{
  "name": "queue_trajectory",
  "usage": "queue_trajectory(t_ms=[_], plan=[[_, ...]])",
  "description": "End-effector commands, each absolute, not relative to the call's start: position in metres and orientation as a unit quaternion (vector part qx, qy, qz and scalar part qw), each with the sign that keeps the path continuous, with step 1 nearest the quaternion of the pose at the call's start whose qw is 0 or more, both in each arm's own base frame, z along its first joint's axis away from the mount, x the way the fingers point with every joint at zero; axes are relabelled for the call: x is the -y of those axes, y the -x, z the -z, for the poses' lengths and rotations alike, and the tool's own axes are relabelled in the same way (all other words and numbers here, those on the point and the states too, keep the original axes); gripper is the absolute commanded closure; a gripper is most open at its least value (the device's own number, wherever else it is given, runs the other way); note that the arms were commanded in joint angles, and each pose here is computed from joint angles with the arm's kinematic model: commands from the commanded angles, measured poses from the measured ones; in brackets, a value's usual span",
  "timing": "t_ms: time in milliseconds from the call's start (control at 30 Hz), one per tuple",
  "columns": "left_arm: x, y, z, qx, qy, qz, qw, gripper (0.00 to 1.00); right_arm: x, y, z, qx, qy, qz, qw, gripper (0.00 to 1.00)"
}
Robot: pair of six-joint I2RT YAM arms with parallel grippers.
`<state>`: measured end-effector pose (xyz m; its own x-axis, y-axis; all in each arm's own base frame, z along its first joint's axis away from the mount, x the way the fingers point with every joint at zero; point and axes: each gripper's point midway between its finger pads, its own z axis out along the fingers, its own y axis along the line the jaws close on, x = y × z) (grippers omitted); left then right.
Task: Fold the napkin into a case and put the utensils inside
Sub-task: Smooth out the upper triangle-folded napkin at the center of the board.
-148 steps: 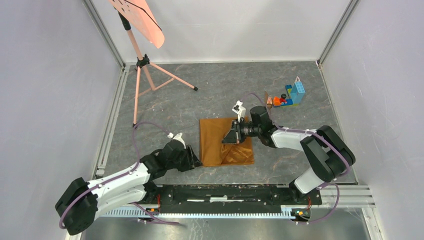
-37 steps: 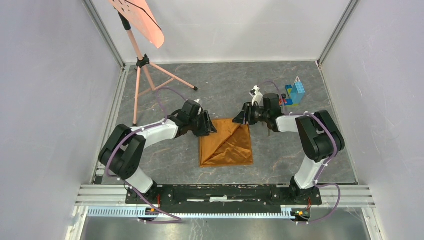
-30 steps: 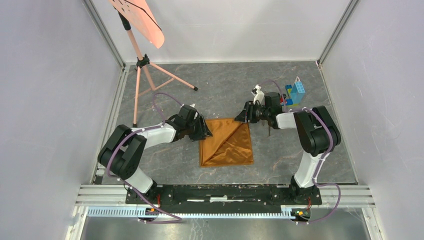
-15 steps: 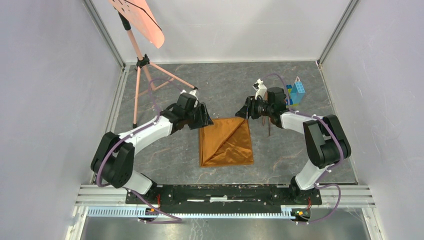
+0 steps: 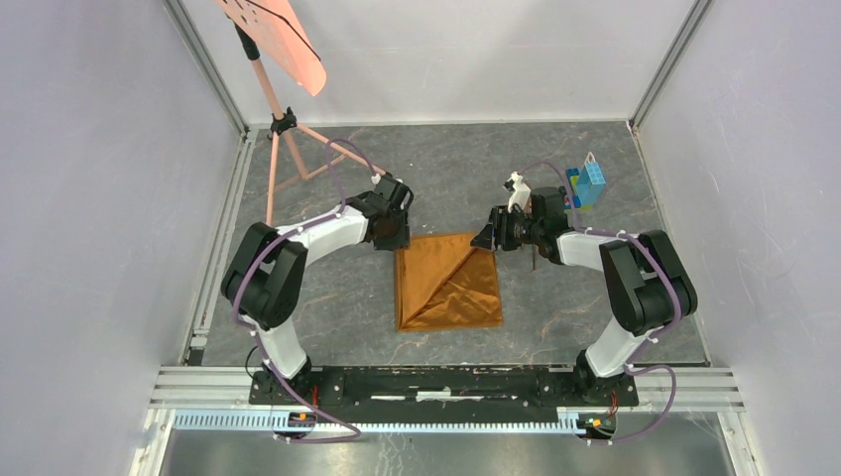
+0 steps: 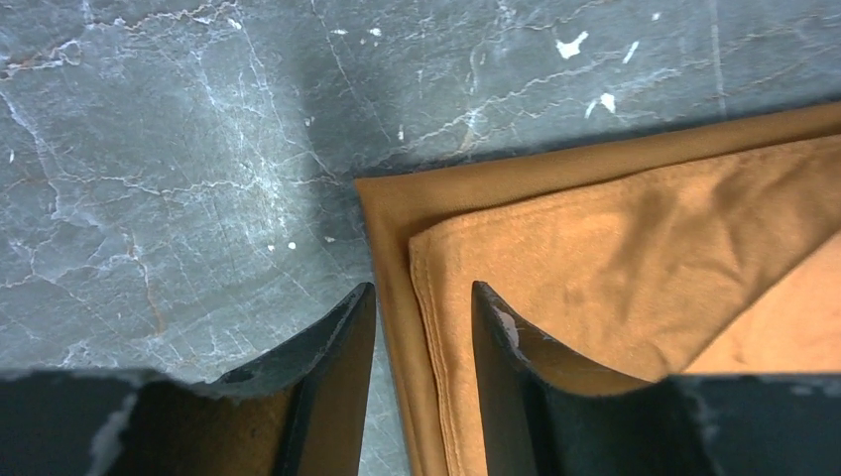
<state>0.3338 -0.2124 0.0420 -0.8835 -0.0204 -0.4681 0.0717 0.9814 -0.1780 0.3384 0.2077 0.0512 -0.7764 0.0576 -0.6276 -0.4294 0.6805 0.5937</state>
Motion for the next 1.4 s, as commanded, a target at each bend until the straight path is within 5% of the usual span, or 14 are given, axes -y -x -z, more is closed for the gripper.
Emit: queue_trajectory(t_ms=[0, 300, 467, 833, 1033, 1367], plan=[[0.207, -0.351, -0.042, -0.964, -0.036, 0.066, 0.255, 0.56, -0.205, -0.351, -0.064, -0.850, 0.125, -0.370, 0.355, 0.45], [0.199, -0.361, -0.028, -0.968, -0.036, 0.047, 0.244, 0.79, -0.215, -0.359, -0.074, -0.839, 0.120, -0.384, 0.365, 0.46], [0.197, -0.365, -0.029, -0.968, -0.039, 0.048, 0.245, 0.82, -0.218, -0.362, -0.074, -0.837, 0.112, -0.393, 0.364, 0.48], [0.211, -0.355, -0.064, -0.962, -0.056, 0.101, 0.247, 0.52, -0.232, -0.366, -0.099, -0.820, 0.118, -0.412, 0.381, 0.48], [0.211, -0.320, -0.097, -0.955, -0.045, 0.149, 0.253, 0.48, -0.232, -0.378, -0.079, -0.832, 0.113, -0.400, 0.368, 0.48], [0.262, -0.226, -0.083, -0.924, -0.044, 0.318, 0.207, 0.81, -0.235, -0.382, -0.067, -0.834, 0.114, -0.404, 0.358, 0.51]])
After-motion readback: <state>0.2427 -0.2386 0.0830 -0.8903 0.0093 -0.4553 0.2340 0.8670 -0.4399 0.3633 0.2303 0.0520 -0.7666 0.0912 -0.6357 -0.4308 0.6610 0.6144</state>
